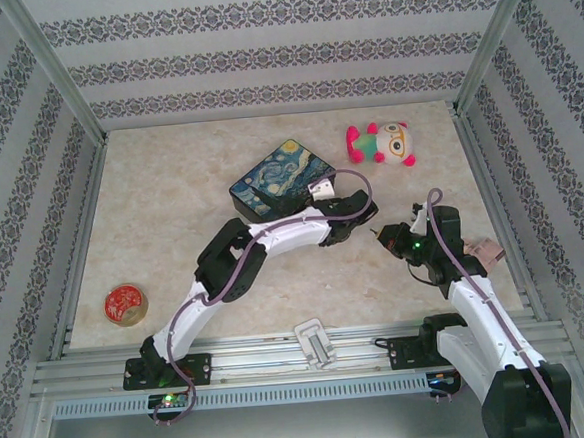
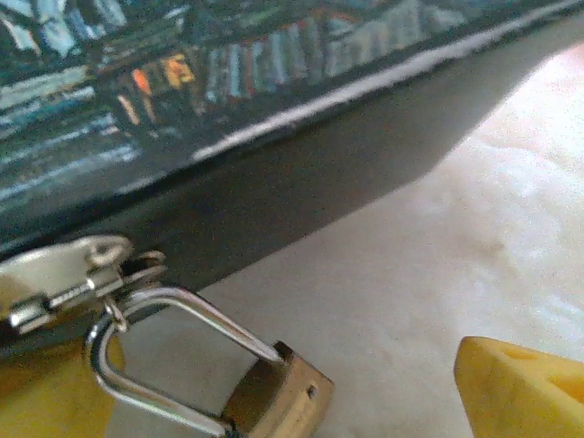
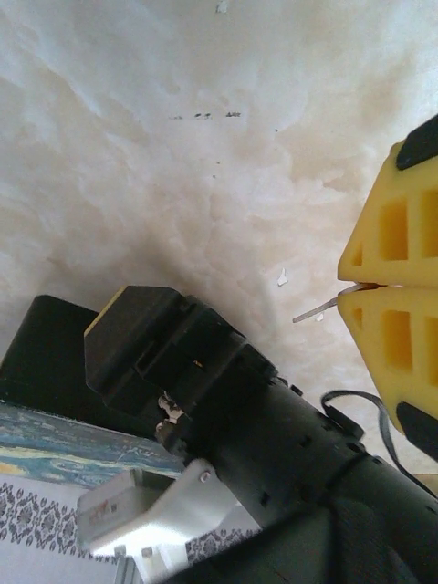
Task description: Unlock a padlock with a key
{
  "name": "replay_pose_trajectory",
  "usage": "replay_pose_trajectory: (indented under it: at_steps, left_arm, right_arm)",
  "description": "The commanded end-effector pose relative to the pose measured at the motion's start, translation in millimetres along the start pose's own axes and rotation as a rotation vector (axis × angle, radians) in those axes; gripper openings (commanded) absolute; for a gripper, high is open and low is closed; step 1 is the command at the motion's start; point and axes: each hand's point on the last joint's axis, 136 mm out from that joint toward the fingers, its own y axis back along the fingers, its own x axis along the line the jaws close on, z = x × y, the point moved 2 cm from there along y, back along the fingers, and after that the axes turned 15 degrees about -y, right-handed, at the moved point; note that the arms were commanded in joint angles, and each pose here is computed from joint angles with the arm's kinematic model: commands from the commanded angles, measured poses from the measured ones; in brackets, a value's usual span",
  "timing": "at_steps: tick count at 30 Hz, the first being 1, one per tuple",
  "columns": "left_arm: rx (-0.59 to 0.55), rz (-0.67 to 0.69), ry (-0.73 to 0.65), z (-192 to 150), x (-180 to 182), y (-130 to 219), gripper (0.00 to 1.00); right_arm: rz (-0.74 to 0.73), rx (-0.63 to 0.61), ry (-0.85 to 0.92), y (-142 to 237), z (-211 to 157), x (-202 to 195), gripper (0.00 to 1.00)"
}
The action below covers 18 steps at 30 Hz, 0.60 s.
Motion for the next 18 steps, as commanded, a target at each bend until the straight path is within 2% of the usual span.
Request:
replay_pose_trajectory:
  at_steps: [1,3,10,18]
  left_arm:
    - [0.033,0.135,-0.005,-1.0,26.9,-12.4,0.87]
    - [0.041,0.177,0.002,1.2,35.9,-14.0,0.80]
    - [0.040,0.226,0.015,0.0,58.8,-4.4,0.76]
    - [0.082,0.152,0.017,-8.9,67.0,8.1,0.69]
  right_arm:
    - [0.018,-0.019,-0.011,-0.2,5.5,2.3,0.00]
    - [0.017,-0.017,-0.014,-0.9,5.5,1.9,0.00]
    - [0.018,-0.012,-0.023,-4.9,6.6,0.7,0.00]
    - [0.023,-0.013,-0.029,-7.2,9.5,2.6,0.00]
